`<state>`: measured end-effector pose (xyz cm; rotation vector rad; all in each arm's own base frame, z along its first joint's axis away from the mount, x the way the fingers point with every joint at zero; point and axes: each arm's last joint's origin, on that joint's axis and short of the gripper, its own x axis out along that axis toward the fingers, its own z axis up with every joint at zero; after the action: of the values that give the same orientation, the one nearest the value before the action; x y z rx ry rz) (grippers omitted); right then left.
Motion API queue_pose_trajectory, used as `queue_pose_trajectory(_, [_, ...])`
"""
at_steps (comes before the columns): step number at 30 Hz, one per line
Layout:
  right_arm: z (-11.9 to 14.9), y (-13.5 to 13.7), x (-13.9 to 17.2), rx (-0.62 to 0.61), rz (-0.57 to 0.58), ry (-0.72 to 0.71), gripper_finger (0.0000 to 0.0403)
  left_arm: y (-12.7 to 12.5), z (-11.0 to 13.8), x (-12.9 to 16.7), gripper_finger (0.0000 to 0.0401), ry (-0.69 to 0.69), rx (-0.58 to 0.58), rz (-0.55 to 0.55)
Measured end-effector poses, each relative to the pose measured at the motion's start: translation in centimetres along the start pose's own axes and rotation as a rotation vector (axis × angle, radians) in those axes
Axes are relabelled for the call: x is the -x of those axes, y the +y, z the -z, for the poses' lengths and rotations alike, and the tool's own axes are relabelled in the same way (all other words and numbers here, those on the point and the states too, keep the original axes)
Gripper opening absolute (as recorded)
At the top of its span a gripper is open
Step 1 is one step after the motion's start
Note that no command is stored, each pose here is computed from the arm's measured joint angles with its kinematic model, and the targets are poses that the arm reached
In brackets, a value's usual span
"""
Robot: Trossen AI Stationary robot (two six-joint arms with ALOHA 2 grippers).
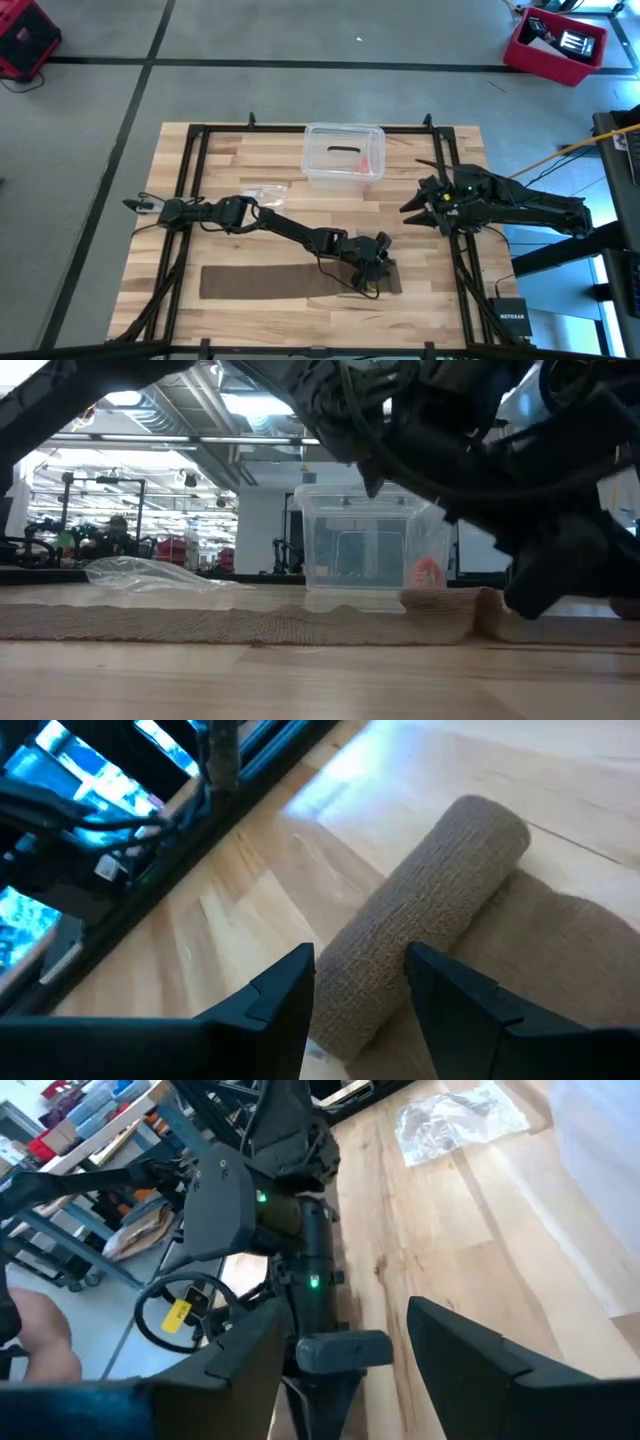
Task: Roll bandage
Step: Roll the brown bandage
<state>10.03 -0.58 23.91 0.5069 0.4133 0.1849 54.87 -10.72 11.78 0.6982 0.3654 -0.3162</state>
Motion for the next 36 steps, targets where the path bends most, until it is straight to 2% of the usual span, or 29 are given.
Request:
queue_pose_trajectory(5, [0.0, -0.1, -0.1, -0.008, 0.010, 0.003, 0.0216, -0.2, 0.8, -0.4, 0.0155, 0.005, 0.008, 0.017])
queue_pose_trajectory(9, [0.0, -0.1, -0.1, -0.007, 0.009, 0.000, 0.0216, -0.3, 0.9, -0.5, 0.0145, 0.012, 0.086, 0.019])
queue_pose_trajectory(12, [0.0, -0.1, -0.1, -0.006, 0.009, -0.002, 0.0216, -0.3, 0.9, -0.5, 0.0113, 0.011, 0.116, 0.018])
queue_pose_trajectory(17, [-0.1, -0.1, -0.1, -0.001, 0.009, -0.004, 0.0216, -0.7, 0.7, -0.5, 0.0027, 0.010, 0.122, 0.020])
queue_pose_trajectory(19, [-0.1, -0.1, -0.1, -0.001, 0.009, -0.003, 0.0216, -0.8, 0.6, -0.5, 0.0008, 0.013, 0.124, 0.019])
queue_pose_trajectory(28, [-0.2, 0.0, -0.1, 0.005, 0.013, -0.012, 0.0216, -1.3, -0.5, 0.0, 0.0002, 0.046, 0.106, -0.020])
queue_pose_trajectory(36, [-1.9, 1.1, 0.9, 0.054, 0.012, -0.071, 0.0216, 0.5, -4.6, 2.7, 0.0014, 0.079, 0.145, -0.120])
